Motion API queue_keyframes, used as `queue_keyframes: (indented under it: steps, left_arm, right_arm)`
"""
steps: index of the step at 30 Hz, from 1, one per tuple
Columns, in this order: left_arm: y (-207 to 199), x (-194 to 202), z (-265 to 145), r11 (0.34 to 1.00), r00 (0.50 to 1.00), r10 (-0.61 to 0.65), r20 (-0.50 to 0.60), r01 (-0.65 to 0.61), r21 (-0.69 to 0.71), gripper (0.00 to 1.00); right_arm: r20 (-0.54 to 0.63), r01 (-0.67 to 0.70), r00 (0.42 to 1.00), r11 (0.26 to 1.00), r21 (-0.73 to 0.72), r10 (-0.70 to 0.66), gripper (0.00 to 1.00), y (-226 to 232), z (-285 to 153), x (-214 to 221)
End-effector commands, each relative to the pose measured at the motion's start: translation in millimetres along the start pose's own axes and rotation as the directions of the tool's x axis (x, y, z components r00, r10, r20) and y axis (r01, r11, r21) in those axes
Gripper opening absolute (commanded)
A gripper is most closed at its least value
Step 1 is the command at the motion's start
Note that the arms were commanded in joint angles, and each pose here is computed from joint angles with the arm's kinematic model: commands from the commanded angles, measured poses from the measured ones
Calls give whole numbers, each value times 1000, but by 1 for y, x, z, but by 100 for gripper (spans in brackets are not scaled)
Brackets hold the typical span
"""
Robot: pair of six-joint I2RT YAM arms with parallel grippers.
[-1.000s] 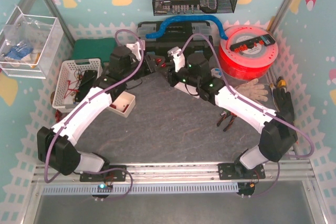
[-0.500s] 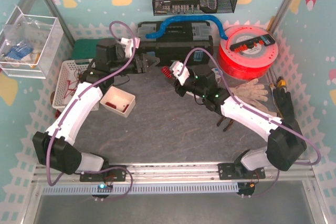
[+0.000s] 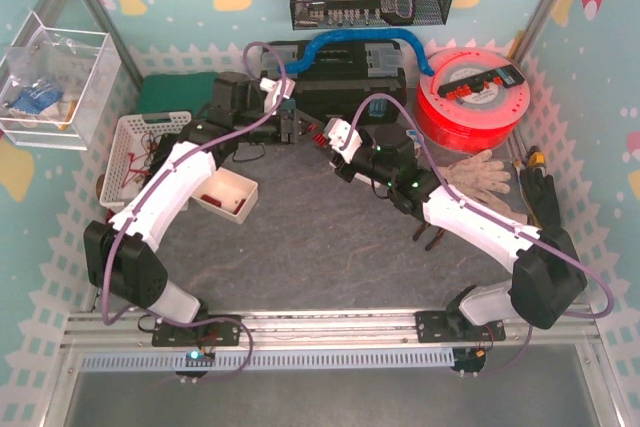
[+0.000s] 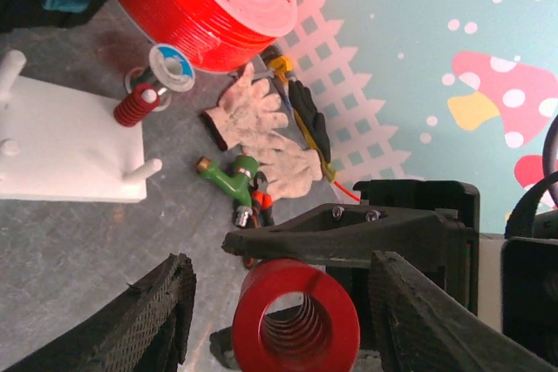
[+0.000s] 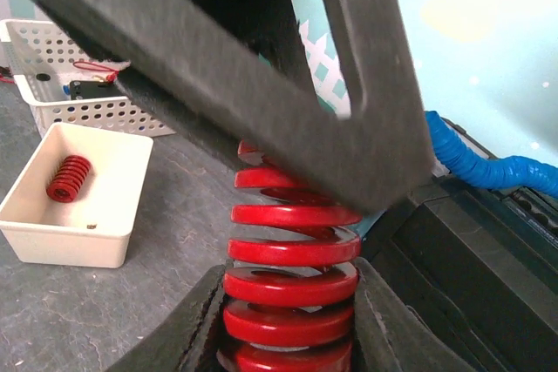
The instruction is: Install the large spring
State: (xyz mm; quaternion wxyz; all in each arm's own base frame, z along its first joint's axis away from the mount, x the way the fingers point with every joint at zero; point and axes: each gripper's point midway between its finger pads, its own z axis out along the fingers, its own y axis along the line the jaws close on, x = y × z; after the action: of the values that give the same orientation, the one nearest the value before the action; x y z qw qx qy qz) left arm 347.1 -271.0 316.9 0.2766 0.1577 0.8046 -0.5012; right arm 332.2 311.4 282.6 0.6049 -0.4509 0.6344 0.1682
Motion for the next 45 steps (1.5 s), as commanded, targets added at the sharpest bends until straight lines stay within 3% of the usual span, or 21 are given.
queue_keyframes:
  steps: [1,7,12,14,19,22,27,31,35,39,45]
  left_arm:
    - [-16,-1,6,998,999,15,-30,-13,54,57]
    - [-16,0,9,998,999,16,-40,-13,66,45]
    - [-20,-7,7,997,999,43,-19,-41,58,8]
    - [-19,-14,5,998,998,57,3,-57,37,0]
    - [-5,-34,3,991,991,111,77,-105,-85,0]
    - [14,-47,5,968,980,166,114,-140,-208,0]
    - [44,-52,36,890,954,285,88,-229,-395,0]
    - [74,-53,70,826,942,324,83,-239,-510,0]
    - [93,-48,111,775,924,381,31,-301,-555,0]
    - [130,-39,143,696,906,419,-53,-358,-623,0]
    - [148,-46,170,696,886,462,-32,-384,-607,0]
  right_arm:
    - [80,42,996,999,30,-45,0,-6,-8,-25]
    - [70,38,997,999,27,-40,0,-5,-7,-21]
    - [37,27,999,1000,16,-27,0,-2,-5,-11]
    - [5,5,1000,1000,16,-5,14,-1,-4,-2]
    - [-96,-106,989,993,48,110,67,4,-18,30]
    - [-174,-224,954,965,137,246,81,2,-37,56]
    - [-311,-393,789,825,406,530,91,-12,-84,102]
    - [-352,-448,686,751,484,636,98,-6,-117,113]
    - [-294,-460,663,684,566,689,98,-15,-151,109]
    - [-198,-475,676,625,619,709,98,-30,-173,92]
    - [-186,-455,666,592,665,722,98,-42,-184,79]
